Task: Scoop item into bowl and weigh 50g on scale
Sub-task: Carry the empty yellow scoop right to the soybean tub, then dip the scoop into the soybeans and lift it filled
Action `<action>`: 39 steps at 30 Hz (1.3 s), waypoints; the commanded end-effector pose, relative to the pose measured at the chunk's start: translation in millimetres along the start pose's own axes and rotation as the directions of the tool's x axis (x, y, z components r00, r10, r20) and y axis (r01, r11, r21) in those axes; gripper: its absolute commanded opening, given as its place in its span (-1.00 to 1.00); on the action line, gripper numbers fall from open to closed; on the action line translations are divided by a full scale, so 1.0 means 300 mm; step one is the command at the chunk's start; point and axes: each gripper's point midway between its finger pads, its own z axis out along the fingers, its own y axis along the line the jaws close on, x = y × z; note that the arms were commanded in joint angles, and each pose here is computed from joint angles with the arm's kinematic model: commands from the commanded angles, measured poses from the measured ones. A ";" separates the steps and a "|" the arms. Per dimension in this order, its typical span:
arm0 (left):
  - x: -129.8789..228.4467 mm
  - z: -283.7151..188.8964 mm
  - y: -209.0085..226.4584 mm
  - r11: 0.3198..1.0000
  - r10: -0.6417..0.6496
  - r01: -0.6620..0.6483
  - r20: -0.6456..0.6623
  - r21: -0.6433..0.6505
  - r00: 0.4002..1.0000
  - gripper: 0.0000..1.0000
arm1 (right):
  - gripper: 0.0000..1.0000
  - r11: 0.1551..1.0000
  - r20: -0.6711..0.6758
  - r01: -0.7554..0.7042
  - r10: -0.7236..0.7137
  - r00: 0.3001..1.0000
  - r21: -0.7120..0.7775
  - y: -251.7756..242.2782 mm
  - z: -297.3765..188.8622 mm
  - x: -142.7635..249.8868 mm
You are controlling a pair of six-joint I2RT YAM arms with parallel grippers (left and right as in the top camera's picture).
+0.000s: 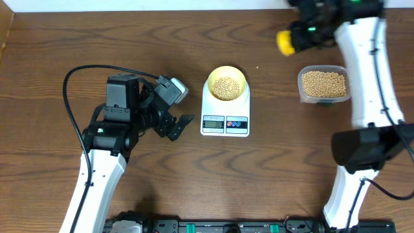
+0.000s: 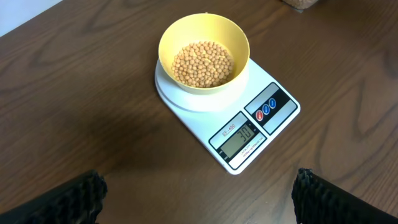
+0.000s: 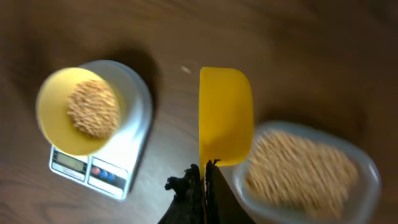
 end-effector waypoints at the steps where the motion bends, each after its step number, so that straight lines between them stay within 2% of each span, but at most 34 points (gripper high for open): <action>1: 0.009 0.007 0.000 1.000 0.003 -0.003 -0.006 0.007 1.000 0.95 | -0.98 0.990 -0.002 -0.142 0.142 0.990 0.013 -0.090 -0.068 0.040; 9: 0.008 0.007 0.000 1.000 0.002 -0.002 -0.005 0.007 1.000 0.95 | -0.98 0.953 -0.077 -0.277 0.288 0.955 0.125 -0.311 -0.087 0.168; 20: 0.009 0.007 0.000 1.000 0.003 -0.003 -0.006 0.006 1.000 0.95 | -0.98 0.945 -0.264 -0.281 0.317 0.911 0.166 -0.376 0.085 0.336; 35: 0.009 0.007 0.000 1.000 0.003 -0.003 -0.006 0.006 1.000 0.95 | -0.98 0.935 -0.226 -0.263 0.317 0.921 0.240 -0.467 0.244 0.359; 39: 0.009 0.007 0.000 1.000 0.003 -0.003 -0.006 0.006 1.000 0.95 | -0.98 0.949 -0.197 -0.255 0.291 0.936 0.188 -0.457 0.281 0.339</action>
